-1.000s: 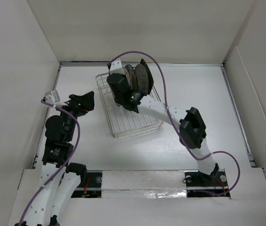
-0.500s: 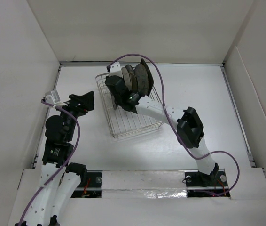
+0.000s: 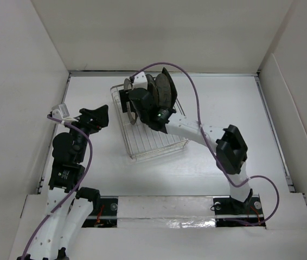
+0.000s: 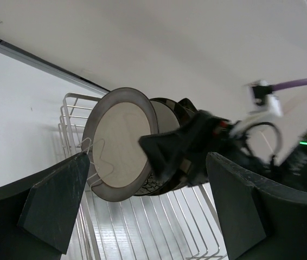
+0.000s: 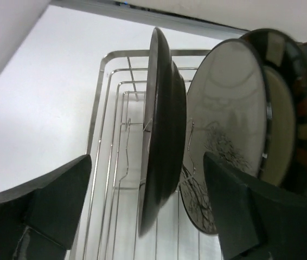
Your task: Load the plates into the dish rack
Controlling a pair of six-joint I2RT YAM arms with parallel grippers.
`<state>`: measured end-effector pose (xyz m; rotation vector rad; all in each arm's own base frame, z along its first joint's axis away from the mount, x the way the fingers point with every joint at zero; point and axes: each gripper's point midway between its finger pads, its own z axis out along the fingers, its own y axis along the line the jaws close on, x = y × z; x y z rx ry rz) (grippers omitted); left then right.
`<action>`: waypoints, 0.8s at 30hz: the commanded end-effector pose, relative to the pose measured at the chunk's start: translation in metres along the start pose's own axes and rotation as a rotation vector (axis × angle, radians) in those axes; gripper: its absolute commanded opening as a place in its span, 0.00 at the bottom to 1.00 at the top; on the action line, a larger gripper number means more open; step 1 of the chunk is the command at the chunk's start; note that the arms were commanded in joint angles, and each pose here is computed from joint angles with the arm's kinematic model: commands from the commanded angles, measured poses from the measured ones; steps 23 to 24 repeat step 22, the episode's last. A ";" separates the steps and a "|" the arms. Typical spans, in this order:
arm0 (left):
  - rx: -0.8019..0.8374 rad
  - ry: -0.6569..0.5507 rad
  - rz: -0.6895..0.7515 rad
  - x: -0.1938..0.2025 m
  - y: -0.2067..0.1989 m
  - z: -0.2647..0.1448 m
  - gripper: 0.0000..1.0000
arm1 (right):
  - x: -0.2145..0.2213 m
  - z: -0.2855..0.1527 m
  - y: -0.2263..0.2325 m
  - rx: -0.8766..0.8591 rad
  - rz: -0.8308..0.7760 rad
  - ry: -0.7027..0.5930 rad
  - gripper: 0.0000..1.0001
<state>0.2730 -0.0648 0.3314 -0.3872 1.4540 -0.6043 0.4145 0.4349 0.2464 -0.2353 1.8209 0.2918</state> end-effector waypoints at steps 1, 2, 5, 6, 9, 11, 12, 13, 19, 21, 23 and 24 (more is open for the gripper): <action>0.011 -0.047 0.011 -0.015 -0.007 0.001 0.87 | -0.106 -0.049 0.001 -0.107 0.175 -0.243 0.97; 0.014 -0.041 0.010 -0.014 -0.007 0.002 0.87 | -0.110 -0.062 -0.008 -0.107 0.178 -0.257 1.00; 0.027 -0.038 0.013 -0.013 -0.009 0.002 0.87 | -0.121 -0.093 -0.036 -0.074 0.189 -0.311 1.00; 0.014 -0.039 0.016 -0.012 -0.007 0.004 0.87 | -0.125 -0.102 -0.047 -0.052 0.197 -0.336 1.00; -0.006 -0.024 0.025 -0.008 -0.002 0.008 0.87 | -0.120 -0.141 -0.103 0.064 0.212 -0.396 1.00; -0.001 -0.029 0.029 -0.009 -0.003 0.008 0.87 | -0.123 -0.163 -0.140 0.131 0.259 -0.459 1.00; -0.010 -0.037 0.030 -0.010 -0.001 0.008 0.87 | -0.136 -0.190 -0.163 0.142 0.308 -0.512 1.00; -0.011 -0.044 0.029 -0.011 -0.001 0.009 0.87 | -0.111 -0.189 -0.186 0.194 0.288 -0.486 0.99; -0.020 -0.039 0.026 -0.006 0.003 0.015 0.86 | -0.056 -0.199 -0.252 0.244 0.366 -0.407 0.99; -0.040 -0.029 0.023 -0.004 0.009 0.019 0.86 | -0.045 -0.194 -0.250 0.209 0.379 -0.375 0.99; -0.044 -0.018 0.019 -0.002 0.011 0.020 0.86 | -0.043 -0.192 -0.251 0.208 0.382 -0.370 0.99; -0.044 -0.018 0.019 -0.002 0.011 0.020 0.86 | -0.043 -0.192 -0.251 0.208 0.382 -0.370 0.99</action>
